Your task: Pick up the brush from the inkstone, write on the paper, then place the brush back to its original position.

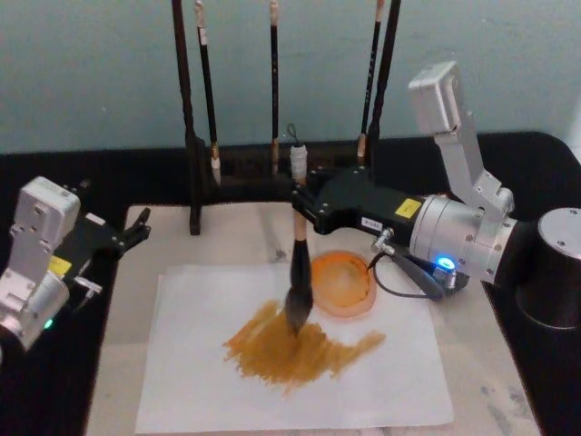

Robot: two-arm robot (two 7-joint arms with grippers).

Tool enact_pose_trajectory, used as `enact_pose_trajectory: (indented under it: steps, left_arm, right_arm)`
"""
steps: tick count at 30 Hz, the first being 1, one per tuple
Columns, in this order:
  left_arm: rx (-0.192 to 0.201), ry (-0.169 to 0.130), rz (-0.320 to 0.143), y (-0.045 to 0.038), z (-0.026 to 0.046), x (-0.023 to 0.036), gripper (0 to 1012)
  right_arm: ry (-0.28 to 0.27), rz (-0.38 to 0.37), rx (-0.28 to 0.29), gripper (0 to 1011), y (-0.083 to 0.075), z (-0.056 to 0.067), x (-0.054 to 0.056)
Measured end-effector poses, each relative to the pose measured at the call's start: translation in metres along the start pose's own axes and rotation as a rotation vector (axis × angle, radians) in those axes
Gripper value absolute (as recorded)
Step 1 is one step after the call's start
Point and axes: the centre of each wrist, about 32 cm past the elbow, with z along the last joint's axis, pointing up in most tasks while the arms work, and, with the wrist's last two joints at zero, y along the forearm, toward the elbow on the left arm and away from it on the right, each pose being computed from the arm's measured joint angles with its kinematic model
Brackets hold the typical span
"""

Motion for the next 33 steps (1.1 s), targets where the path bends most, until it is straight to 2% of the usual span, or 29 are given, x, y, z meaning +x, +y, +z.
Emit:
enact_pose_trajectory:
  steps: [8,17,23,33]
  left_arm:
    - [0.000,0.000,0.000,0.0000,0.0000,0.0000,1010]
    - [0.000,0.000,0.000,0.0000,0.0000,0.0000,1010]
    - [0.000,0.000,0.000,0.0000,0.0000,0.0000,1009]
    - [0.000,0.000,0.000,0.0000,0.0000,0.0000,1009]
  right_arm:
    - [0.039,0.079,0.033,154,0.005,0.002,-0.010]
    - [0.067,0.134,0.007,154,0.013,-0.006,-0.019]
    - [0.065,0.129,-0.010,154,0.015,-0.010,-0.018]
    - [0.000,0.049,-0.035,154,0.013,-0.015,-0.011]
